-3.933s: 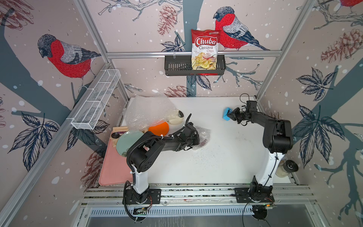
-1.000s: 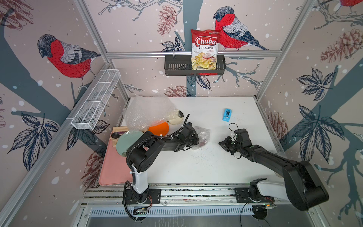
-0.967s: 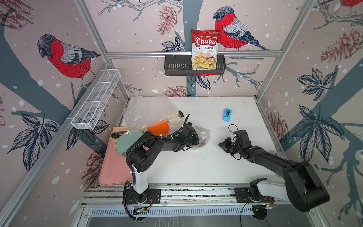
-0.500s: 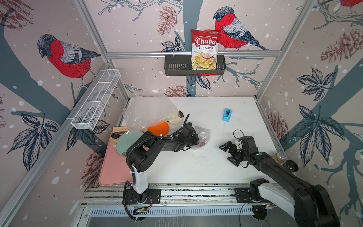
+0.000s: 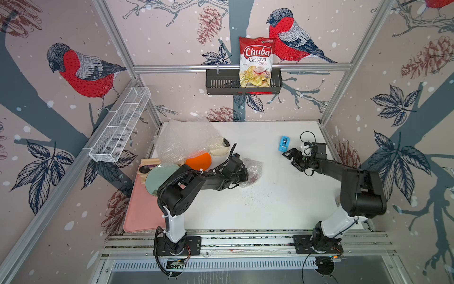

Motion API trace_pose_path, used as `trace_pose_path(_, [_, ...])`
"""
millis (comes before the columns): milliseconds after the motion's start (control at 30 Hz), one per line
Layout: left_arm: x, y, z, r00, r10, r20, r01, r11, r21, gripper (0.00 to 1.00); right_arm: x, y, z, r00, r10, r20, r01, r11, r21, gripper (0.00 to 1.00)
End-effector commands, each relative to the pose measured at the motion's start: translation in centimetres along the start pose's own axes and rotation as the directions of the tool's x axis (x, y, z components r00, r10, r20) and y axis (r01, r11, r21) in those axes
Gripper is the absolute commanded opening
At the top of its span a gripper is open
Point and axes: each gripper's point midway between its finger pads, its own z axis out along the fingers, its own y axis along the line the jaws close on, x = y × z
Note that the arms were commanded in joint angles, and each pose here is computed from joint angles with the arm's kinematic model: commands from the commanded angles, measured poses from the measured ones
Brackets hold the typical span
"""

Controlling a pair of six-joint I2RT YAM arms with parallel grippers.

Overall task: Wrap dinner plates in bubble wrap
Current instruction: Tear off the tape using the Tape Cutter.

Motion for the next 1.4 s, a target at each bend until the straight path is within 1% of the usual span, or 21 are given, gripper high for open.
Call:
trace_pose_path(0, [4.3,6.7,-0.6,0.989,-0.066,-0.135,0.027,0.961,-0.275,0.0,-1.6,1.6,2.0,0.994,-0.11,0.005,0.11,0.987,-0.115,0.88])
trace_pose_path(100, [4.4,6.8,-0.5,0.988,-0.065,-0.14,0.024,0.96,-0.279,0.0,-1.9,1.4,3.7,0.988,-0.153,-0.013,0.151,0.983,-0.108,0.86])
trace_pose_path(233, [4.3,6.8,-0.4,0.988,-0.064,-0.143,0.022,0.959,-0.282,0.0,-2.0,1.6,5.5,0.988,-0.146,-0.049,0.136,0.975,-0.175,0.8])
trace_pose_path(300, [4.3,6.9,-0.4,0.988,-0.066,-0.142,0.024,0.958,-0.284,0.0,-2.0,1.3,6.1,0.987,-0.15,-0.053,0.138,0.974,-0.18,0.78])
trace_pose_path(367, [4.3,6.8,-0.4,0.988,-0.065,-0.14,0.023,0.959,-0.283,0.0,-2.5,0.9,6.4,0.989,-0.144,-0.031,0.137,0.976,-0.17,0.75])
trace_pose_path(533, [4.3,6.8,-0.3,0.987,-0.063,-0.145,0.02,0.959,-0.283,0.0,-3.7,1.5,6.9,0.985,-0.17,0.003,0.166,0.961,-0.222,0.6])
trace_pose_path(633, [4.3,6.9,-0.3,0.987,-0.063,-0.145,0.02,0.959,-0.284,0.0,-4.4,1.6,6.8,0.984,-0.175,0.03,0.177,0.958,-0.224,0.51])
trace_pose_path(667, [4.3,6.9,-0.3,0.987,-0.063,-0.145,0.02,0.959,-0.284,0.0,-4.6,1.4,6.8,0.985,-0.166,0.039,0.171,0.962,-0.214,0.49])
trace_pose_path(800, [4.3,6.9,-0.2,0.987,-0.063,-0.145,0.02,0.959,-0.281,0.0,-5.1,0.6,6.6,0.989,-0.136,0.057,0.144,0.971,-0.191,0.33])
trace_pose_path(1067, [4.3,6.8,-0.3,0.988,-0.062,-0.142,0.02,0.961,-0.277,0.0,-4.9,-0.5,7.0,0.996,-0.077,0.044,0.084,0.983,-0.166,0.1])
trace_pose_path(1133, [4.3,6.9,-0.3,0.988,-0.063,-0.143,0.021,0.961,-0.277,0.0,-4.8,-1.1,7.1,0.998,-0.05,0.039,0.055,0.988,-0.143,0.0])
trace_pose_path(1167, [4.3,6.9,-0.3,0.988,-0.062,-0.141,0.02,0.961,-0.277,0.0,-4.7,-1.5,7.3,0.999,-0.028,0.033,0.032,0.992,-0.121,0.0])
trace_pose_path(1267, [4.3,6.9,-0.4,0.988,-0.064,-0.139,0.023,0.96,-0.279,0.0,-3.3,-3.9,7.9,0.993,0.114,-0.026,-0.115,0.993,-0.031,0.0])
trace_pose_path(1333, [4.2,6.9,-0.5,0.989,-0.065,-0.133,0.025,0.96,-0.278,0.0,-1.8,-5.7,8.2,0.968,0.243,-0.063,-0.239,0.969,0.069,0.0])
trace_pose_path(1367, [4.2,6.9,-0.5,0.989,-0.066,-0.132,0.027,0.96,-0.278,0.0,-1.3,-6.3,8.1,0.954,0.29,-0.071,-0.282,0.954,0.105,0.0])
